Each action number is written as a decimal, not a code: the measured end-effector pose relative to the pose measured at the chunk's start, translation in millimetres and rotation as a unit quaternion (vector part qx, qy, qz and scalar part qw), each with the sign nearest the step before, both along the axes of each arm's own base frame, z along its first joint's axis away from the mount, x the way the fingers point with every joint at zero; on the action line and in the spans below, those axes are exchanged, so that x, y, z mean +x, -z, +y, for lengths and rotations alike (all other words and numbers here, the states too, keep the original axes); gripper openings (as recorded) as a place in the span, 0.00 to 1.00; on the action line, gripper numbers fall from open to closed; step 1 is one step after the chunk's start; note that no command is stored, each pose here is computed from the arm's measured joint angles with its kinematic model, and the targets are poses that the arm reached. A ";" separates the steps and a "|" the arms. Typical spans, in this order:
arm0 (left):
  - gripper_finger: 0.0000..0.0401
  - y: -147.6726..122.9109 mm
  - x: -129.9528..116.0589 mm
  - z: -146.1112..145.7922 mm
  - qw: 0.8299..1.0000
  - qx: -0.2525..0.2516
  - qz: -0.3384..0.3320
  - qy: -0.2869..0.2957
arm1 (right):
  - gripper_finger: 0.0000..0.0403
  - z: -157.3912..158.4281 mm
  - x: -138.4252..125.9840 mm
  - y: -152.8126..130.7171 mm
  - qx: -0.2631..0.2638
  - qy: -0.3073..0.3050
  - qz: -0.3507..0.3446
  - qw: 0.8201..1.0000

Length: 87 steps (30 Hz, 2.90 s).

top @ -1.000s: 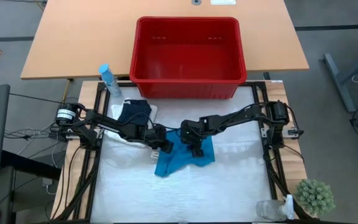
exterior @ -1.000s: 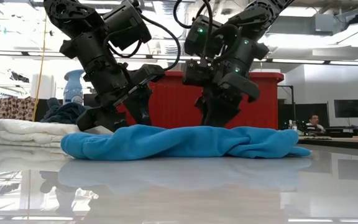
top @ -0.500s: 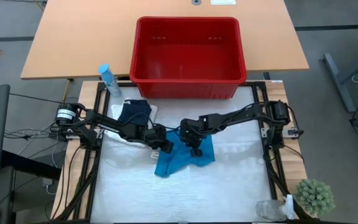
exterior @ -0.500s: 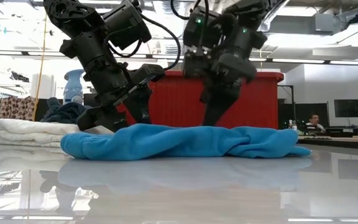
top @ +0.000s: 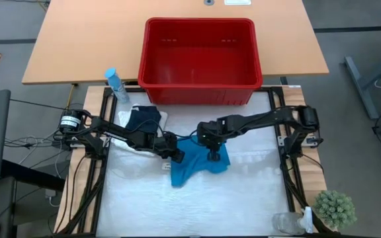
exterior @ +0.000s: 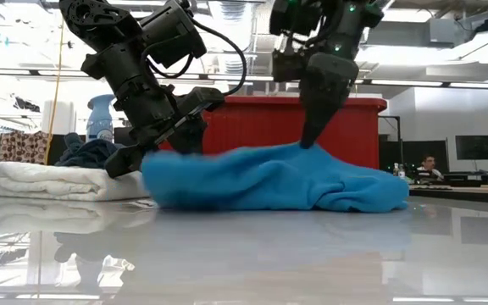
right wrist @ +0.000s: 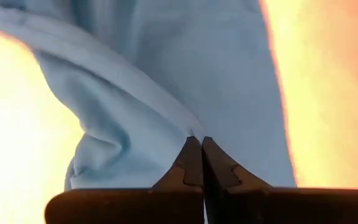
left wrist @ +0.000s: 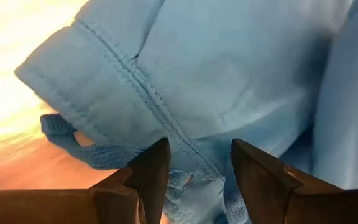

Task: Fold Laundry from Bin
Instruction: Fold the blue shorts

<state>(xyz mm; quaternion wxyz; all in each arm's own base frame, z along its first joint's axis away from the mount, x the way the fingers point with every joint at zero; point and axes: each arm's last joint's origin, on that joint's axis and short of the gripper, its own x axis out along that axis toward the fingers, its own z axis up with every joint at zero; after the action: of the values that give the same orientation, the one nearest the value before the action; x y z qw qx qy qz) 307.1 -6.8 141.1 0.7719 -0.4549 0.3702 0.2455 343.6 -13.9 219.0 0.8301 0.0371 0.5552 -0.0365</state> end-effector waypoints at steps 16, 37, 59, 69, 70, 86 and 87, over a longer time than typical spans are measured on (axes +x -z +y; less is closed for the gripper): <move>0.42 0.4 -0.5 -2.7 1.000 -0.009 0.003 0.018 | 0.04 -65.3 -17.4 1.8 -0.056 0.146 0.022 0.987; 0.42 0.5 -0.8 -6.1 0.999 -0.020 0.005 0.049 | 0.04 -99.3 -8.0 8.5 -0.038 0.151 -0.099 0.983; 0.42 -0.5 -0.5 -16.4 0.991 -0.073 -0.001 0.110 | 0.04 -97.8 35.6 16.1 -0.035 0.091 -0.151 0.984; 0.42 -0.6 -1.2 -25.9 0.990 -0.075 -0.001 0.121 | 0.04 -106.3 40.7 7.6 -0.025 0.093 -0.199 0.975; 0.42 -0.6 -1.2 -26.0 0.990 -0.075 -0.001 0.121 | 0.04 -106.2 40.9 7.4 -0.024 0.093 -0.200 0.975; 0.42 -9.2 8.0 -24.8 0.991 -0.056 -0.066 0.105 | 0.05 -95.2 36.8 14.0 -0.012 0.085 -0.152 0.985; 0.42 -8.7 7.5 -24.7 0.991 -0.056 -0.063 0.105 | 0.05 -95.1 36.0 14.6 -0.011 0.085 -0.147 0.985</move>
<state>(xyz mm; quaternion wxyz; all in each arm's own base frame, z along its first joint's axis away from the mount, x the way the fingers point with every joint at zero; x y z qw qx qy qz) 314.6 -31.5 149.8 0.7882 -0.4708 0.3800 0.1128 379.6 -109.0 204.4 0.8970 0.0802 0.4214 -0.1070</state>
